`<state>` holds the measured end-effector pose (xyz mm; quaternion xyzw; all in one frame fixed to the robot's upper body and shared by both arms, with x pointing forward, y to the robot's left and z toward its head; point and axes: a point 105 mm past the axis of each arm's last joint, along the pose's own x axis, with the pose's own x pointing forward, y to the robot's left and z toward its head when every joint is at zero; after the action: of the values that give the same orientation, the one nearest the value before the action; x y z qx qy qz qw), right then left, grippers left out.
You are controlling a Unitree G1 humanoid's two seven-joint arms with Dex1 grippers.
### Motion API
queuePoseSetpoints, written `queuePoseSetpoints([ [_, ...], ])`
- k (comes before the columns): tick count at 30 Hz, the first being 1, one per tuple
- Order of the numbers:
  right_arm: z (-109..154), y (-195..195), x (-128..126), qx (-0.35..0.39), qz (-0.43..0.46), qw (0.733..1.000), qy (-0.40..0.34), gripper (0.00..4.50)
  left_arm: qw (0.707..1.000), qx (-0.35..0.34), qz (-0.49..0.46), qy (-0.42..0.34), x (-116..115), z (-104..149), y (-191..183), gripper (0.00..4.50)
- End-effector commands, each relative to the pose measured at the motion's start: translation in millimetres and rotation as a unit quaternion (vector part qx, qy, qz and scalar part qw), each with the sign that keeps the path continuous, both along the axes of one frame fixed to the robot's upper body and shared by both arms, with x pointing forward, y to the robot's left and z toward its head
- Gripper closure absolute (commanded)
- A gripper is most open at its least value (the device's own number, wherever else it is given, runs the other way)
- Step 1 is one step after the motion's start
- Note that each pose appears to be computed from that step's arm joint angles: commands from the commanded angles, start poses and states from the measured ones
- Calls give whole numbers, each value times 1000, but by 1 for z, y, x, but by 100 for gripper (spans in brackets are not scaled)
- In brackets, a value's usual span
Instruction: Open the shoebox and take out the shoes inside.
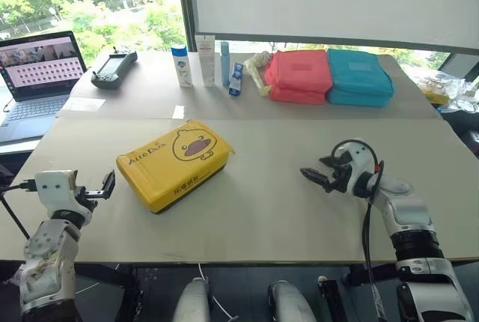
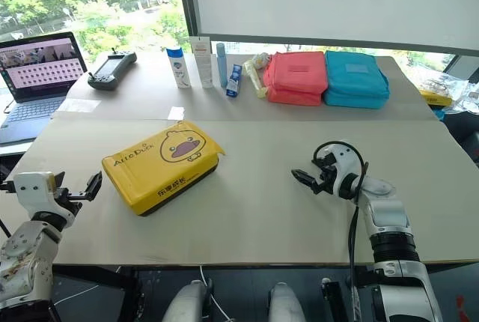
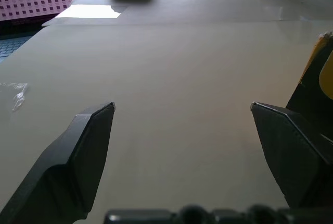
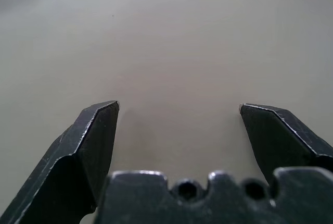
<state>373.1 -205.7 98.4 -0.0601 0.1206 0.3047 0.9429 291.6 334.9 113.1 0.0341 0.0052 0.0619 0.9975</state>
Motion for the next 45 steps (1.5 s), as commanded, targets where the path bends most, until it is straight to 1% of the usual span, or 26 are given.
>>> queuePoseSetpoints([
  [1,19,10,-4,9,19,999,-28,31,1000,15,-7,-26,1,15,5,26],
  [3,26,20,-16,12,45,998,-31,79,999,20,-9,-39,4,21,14,75],
  [5,32,28,-26,14,69,997,-23,146,998,43,-20,-37,13,25,16,149],
  [6,34,32,-31,15,83,996,-16,189,997,58,-27,-34,19,25,15,195],
  [7,36,37,-35,16,96,995,-9,214,996,72,-34,-30,25,26,15,221],
  [8,38,41,-38,15,108,994,-3,254,996,82,-39,-26,31,26,15,267],
  [9,38,49,-42,13,124,992,6,289,994,100,-46,-20,39,26,14,303],
  [10,38,57,-46,8,142,990,12,315,991,120,-51,-13,48,26,13,337],
  [11,38,64,-48,6,156,988,17,350,989,136,-57,-8,56,26,12,372],
  [12,38,72,-50,6,168,986,20,397,987,145,-62,-6,64,26,10,422],
  [13,39,79,-51,6,178,984,21,418,986,151,-64,-5,72,27,8,444],
  [14,40,87,-51,6,189,982,20,447,985,158,-69,-3,81,27,5,450],
  [16,41,105,-51,9,207,978,17,447,979,180,-93,7,98,26,-9,450],
  [20,40,124,-50,13,226,974,14,447,972,189,-135,13,121,26,-35,450],
  [23,38,135,-45,11,235,972,7,447,958,172,-228,17,128,19,-75,450],
  [24,39,136,-42,12,235,972,5,447,951,161,-263,24,127,14,-87,450],
  [26,38,135,-33,9,224,975,-2,447,926,145,-346,38,118,4,-114,450],
  [28,39,129,-18,-2,201,980,-15,447,889,120,-438,56,101,-4,-145,450],
  [29,39,126,-13,-5,191,981,-21,447,874,107,-469,64,92,-6,-156,450],
  [31,41,119,-1,-8,172,985,-29,447,845,92,-519,87,74,-9,-176,450],
  [32,42,116,3,-10,168,985,-31,447,837,90,-531,95,67,-9,-182,450],
  [38,36,99,14,-34,155,987,-32,447,809,78,-568,126,39,2,-200,450],
  [42,31,93,11,-44,165,985,-22,447,827,85,-543,118,42,11,-192,450],
  [45,29,98,-3,-26,208,978,-3,447,844,94,-517,111,47,15,-181,450],
])
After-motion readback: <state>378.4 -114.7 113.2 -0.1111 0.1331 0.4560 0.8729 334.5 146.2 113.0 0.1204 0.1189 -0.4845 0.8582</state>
